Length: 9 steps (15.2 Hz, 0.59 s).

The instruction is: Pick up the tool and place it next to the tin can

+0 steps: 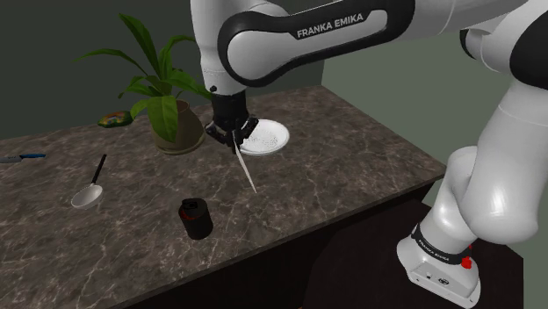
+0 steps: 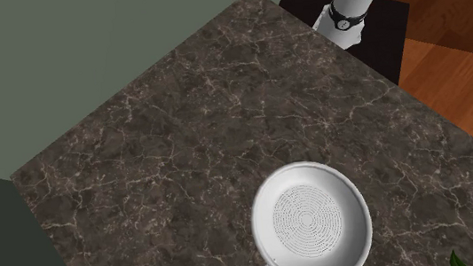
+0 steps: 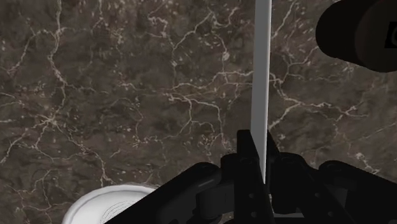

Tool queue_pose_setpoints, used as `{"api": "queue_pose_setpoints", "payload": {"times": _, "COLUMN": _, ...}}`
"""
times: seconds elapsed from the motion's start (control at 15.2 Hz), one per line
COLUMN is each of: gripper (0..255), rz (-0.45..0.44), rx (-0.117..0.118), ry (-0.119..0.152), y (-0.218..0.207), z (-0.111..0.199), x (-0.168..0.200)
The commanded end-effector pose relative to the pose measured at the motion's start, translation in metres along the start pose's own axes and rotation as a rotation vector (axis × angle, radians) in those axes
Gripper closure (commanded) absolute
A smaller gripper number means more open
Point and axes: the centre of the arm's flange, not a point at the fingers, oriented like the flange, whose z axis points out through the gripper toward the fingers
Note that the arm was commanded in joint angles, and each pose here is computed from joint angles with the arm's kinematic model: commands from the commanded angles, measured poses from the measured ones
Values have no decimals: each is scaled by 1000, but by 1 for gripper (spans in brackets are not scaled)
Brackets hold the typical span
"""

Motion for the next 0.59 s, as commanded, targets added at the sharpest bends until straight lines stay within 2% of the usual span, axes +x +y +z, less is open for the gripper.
{"api": "queue_pose_setpoints", "payload": {"times": 0.0, "gripper": 255, "rz": 2, "rx": 0, "ry": 0, "y": -12, "z": 0, "x": -10}}
{"api": "queue_pose_setpoints", "payload": {"times": 0.53, "gripper": 255, "rz": 2, "rx": 0, "ry": 0, "y": -12, "z": 43, "x": -11}}
